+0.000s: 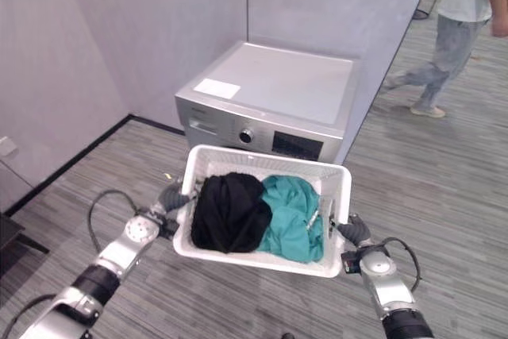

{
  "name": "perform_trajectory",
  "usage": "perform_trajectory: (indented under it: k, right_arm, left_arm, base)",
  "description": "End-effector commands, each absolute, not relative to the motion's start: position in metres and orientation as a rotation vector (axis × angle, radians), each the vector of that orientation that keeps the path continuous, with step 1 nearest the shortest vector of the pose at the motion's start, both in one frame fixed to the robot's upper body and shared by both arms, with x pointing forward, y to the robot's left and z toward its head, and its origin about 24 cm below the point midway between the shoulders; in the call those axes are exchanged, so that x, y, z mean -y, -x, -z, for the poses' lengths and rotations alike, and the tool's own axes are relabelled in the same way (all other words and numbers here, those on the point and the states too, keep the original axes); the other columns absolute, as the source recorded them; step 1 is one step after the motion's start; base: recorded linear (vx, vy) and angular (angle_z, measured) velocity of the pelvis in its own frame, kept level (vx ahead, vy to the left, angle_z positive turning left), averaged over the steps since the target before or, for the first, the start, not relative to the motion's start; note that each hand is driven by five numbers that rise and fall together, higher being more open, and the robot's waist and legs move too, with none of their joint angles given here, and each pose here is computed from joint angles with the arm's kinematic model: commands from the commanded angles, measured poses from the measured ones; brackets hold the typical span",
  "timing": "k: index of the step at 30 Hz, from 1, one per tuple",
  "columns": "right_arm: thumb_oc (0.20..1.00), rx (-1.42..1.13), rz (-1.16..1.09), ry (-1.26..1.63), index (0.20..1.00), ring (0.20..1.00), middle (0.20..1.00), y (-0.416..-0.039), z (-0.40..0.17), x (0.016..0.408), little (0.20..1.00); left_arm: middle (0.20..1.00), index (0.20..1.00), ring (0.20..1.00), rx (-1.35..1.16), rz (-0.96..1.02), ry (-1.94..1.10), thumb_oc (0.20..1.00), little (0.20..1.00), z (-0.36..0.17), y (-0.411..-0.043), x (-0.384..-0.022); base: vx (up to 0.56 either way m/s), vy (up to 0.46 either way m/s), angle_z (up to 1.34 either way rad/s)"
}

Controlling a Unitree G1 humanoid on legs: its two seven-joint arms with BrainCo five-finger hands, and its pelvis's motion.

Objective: Grab the laundry basket,head to the washer,open it,put in the laundry and shut it.

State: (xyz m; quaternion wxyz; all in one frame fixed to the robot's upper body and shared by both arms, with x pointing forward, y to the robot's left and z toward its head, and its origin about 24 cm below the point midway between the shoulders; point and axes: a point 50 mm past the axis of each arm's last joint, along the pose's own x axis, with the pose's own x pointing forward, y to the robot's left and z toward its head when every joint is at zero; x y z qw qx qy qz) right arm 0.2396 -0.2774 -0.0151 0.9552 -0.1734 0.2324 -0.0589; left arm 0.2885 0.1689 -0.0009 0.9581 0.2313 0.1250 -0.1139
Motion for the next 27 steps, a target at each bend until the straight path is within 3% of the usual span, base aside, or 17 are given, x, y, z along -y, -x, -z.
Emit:
perform_trajectory:
  k: [1,11,27]
  right_arm:
    - [0.200,-0.211,0.138,0.352,0.200,0.200,0.200,-0.274,-0.036,0.279,0.200]
    - [0.200,-0.161,0.102,0.349,0.200,0.200,0.200,-0.272,-0.047,0.272,0.200]
    - [0.200,0.053,0.053,0.266,0.200,0.200,0.200,-0.265,-0.091,0.263,0.200]
  left_arm:
    - [0.200,0.200,0.200,-0.026,0.171,-0.458,0.200,0.200,-0.049,-0.320,-0.167]
    - [0.200,0.200,0.200,-0.016,0.157,-0.462,0.200,0.200,-0.053,-0.321,-0.171]
    - [0.200,0.200,0.200,0.262,0.105,-0.498,0.200,0.200,-0.126,-0.329,-0.182]
  base:
    - [0.00,0.000,0.00]
    - [0.00,0.004,-0.01]
    - [-0.07,0.082,-0.19]
